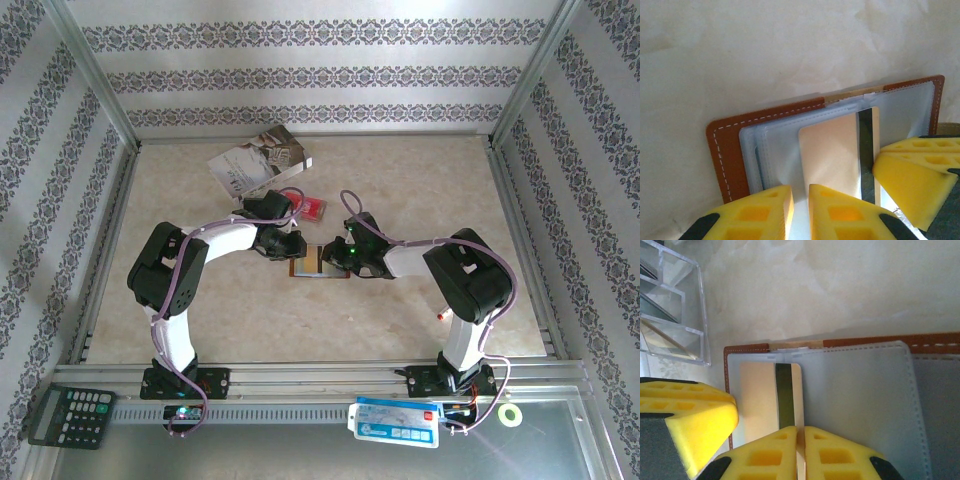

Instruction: Take the credit cards out of the card holder

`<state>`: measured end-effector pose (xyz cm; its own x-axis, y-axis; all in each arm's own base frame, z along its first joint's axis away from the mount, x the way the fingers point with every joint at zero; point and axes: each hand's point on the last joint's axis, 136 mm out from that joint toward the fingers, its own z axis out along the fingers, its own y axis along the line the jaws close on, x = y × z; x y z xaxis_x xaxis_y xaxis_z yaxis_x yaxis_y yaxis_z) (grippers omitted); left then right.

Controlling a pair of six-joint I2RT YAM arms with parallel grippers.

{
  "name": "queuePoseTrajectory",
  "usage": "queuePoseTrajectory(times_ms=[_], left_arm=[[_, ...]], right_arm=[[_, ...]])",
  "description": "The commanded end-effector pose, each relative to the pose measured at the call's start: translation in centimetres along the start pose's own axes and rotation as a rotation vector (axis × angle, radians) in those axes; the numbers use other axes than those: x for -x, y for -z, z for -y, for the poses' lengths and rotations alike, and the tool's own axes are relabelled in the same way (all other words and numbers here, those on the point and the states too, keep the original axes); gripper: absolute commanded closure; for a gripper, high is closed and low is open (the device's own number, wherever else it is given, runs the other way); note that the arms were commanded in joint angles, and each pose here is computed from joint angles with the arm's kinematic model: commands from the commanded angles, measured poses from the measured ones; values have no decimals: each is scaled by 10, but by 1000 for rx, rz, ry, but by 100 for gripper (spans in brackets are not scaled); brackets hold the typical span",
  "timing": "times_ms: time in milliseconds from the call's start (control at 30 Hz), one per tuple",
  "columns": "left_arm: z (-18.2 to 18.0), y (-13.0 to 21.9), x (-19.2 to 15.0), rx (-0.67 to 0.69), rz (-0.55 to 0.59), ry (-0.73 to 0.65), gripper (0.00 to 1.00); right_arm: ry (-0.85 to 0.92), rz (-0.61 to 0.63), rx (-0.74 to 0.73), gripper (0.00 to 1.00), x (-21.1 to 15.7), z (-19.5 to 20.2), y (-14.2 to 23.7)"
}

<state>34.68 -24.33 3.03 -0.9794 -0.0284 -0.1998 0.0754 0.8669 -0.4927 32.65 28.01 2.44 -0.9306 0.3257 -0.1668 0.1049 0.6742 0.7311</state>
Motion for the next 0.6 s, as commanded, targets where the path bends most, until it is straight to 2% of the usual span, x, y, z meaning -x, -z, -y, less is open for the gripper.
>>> queuePoseTrajectory(times_ms=[0, 133, 367, 567], left_arm=[[-36, -16, -32, 133, -88, 2, 81], [-33, -14, -30, 120, -80, 3, 79], [-11, -4, -16, 43, -38, 9, 71], [37, 22, 2, -94, 11, -50, 70]], right_arm=[[-21, 32, -17, 94, 5, 10, 1], [-9, 72, -27, 100, 12, 13, 10], [70, 141, -17, 100, 19, 6, 32], [55, 109, 9, 100, 16, -1, 30]])
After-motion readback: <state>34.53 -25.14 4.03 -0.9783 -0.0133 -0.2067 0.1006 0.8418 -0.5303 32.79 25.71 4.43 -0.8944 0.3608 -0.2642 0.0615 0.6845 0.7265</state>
